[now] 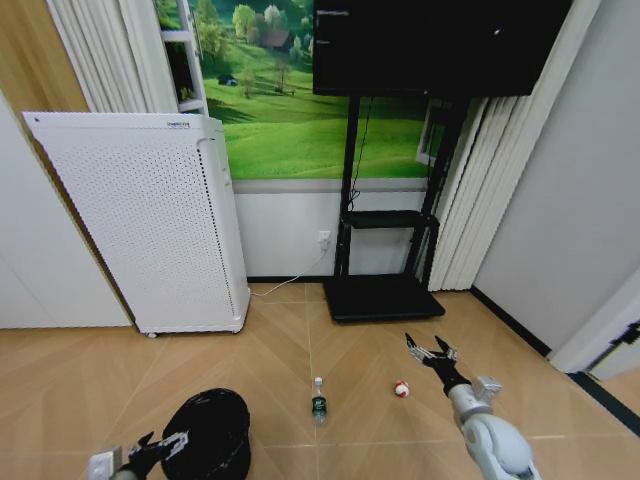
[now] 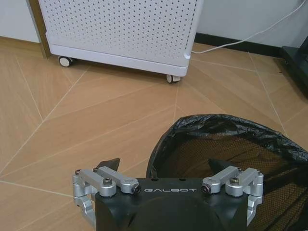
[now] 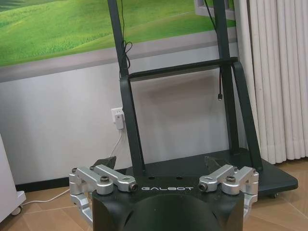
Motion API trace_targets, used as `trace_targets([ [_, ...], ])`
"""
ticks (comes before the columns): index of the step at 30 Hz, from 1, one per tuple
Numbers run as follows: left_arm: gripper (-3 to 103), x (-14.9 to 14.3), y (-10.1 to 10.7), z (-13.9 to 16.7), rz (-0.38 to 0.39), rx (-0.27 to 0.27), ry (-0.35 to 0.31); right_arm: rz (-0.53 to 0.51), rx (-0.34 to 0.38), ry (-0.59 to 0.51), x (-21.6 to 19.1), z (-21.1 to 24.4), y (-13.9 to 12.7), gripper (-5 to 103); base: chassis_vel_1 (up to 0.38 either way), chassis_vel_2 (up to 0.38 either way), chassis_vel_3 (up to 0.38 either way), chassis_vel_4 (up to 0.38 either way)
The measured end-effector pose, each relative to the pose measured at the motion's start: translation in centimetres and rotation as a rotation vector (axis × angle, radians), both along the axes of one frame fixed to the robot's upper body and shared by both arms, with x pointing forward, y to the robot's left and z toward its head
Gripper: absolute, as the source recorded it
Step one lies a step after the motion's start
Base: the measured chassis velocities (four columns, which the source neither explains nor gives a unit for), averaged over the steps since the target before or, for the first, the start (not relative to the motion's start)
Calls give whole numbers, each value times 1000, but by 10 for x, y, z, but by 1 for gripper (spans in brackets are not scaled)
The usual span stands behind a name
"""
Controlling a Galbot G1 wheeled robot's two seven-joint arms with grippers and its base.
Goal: Pick up the trash bin and place the garbage on the floor into it.
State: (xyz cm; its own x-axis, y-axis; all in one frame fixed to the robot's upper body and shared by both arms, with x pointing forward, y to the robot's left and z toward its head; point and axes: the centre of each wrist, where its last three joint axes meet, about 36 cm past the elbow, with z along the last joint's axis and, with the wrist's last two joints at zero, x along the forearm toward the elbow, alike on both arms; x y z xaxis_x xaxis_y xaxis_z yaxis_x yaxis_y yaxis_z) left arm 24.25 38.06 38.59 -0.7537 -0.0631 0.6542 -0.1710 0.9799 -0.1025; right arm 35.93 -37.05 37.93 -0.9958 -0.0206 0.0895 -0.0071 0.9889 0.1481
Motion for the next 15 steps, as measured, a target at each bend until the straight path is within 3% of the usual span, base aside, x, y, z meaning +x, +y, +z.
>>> trace_targets([
  [3,100,4,-1,-2,-2,-24,32,-6,-3,5,1,-1,-3,100,0,0,0,0],
  [15,100,6,1,-9,16,-29,55,-20,4,13,2,-5,-2,100,0,0,0,0],
])
